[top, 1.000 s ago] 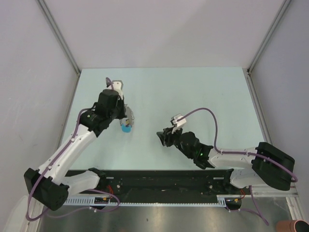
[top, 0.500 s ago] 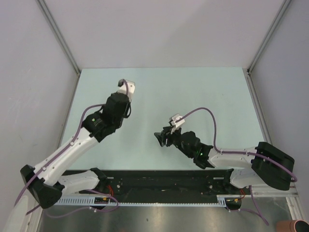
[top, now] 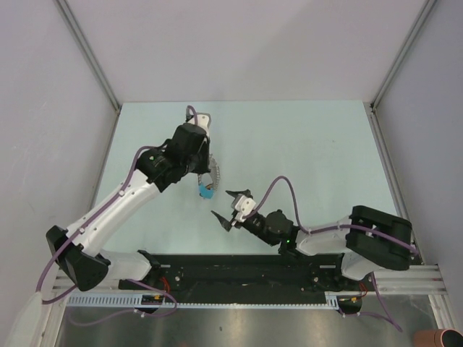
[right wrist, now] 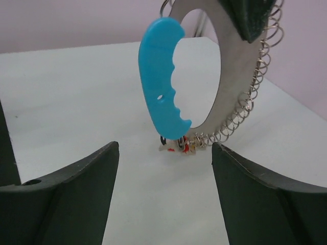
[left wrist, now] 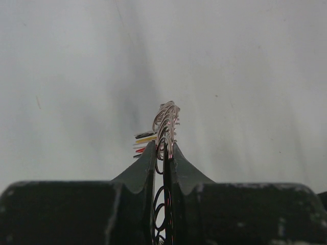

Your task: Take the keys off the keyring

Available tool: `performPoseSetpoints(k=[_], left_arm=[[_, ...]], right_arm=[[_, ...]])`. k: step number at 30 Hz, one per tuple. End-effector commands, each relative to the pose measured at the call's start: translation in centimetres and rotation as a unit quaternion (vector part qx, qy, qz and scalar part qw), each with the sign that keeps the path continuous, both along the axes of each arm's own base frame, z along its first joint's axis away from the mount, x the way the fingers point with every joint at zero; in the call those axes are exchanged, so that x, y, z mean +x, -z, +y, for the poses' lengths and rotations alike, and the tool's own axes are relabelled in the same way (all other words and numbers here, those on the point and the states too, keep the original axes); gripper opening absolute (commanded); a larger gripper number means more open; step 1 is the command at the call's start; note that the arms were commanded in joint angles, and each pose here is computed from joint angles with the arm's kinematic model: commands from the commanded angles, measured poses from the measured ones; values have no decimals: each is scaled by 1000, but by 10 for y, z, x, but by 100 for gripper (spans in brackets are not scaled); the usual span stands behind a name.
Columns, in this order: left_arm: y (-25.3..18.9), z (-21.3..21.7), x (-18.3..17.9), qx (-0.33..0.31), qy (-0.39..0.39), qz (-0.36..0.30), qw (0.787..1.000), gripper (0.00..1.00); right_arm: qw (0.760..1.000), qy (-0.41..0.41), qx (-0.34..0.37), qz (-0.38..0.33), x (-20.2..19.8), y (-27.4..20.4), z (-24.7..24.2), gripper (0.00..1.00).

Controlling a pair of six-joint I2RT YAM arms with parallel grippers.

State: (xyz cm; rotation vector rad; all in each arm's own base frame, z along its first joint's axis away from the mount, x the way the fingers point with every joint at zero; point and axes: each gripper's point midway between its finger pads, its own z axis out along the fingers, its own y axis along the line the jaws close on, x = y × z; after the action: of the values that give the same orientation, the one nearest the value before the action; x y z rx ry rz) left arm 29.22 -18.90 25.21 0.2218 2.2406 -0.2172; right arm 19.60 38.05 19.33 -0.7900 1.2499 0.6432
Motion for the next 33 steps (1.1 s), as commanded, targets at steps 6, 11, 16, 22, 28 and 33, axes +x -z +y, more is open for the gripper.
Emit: performPoseSetpoints(k=[6, 11, 16, 22, 28, 33], left_arm=[[-25, -26, -15, -117, -3, 32, 993, 0], [-20, -34, -22, -148, 2, 50, 988, 0], [-7, -28, -23, -150, -23, 59, 987, 0], [-3, -32, -25, -167, -16, 68, 984, 0], [-24, -16, -11, -123, 18, -10, 992, 49], [-66, 25, 13, -64, 11, -130, 989, 83]], right_arm=[[988, 44, 44, -139, 11, -33, 14, 80], [975, 139, 6, -176, 35, -34, 15, 78], [970, 149, 2, -192, 33, -42, 18, 71], [967, 173, 9, -185, 34, -50, 9, 16], [983, 120, -15, -137, 15, -44, 4, 0], [998, 41, -25, -37, 8, -45, -5, 0]])
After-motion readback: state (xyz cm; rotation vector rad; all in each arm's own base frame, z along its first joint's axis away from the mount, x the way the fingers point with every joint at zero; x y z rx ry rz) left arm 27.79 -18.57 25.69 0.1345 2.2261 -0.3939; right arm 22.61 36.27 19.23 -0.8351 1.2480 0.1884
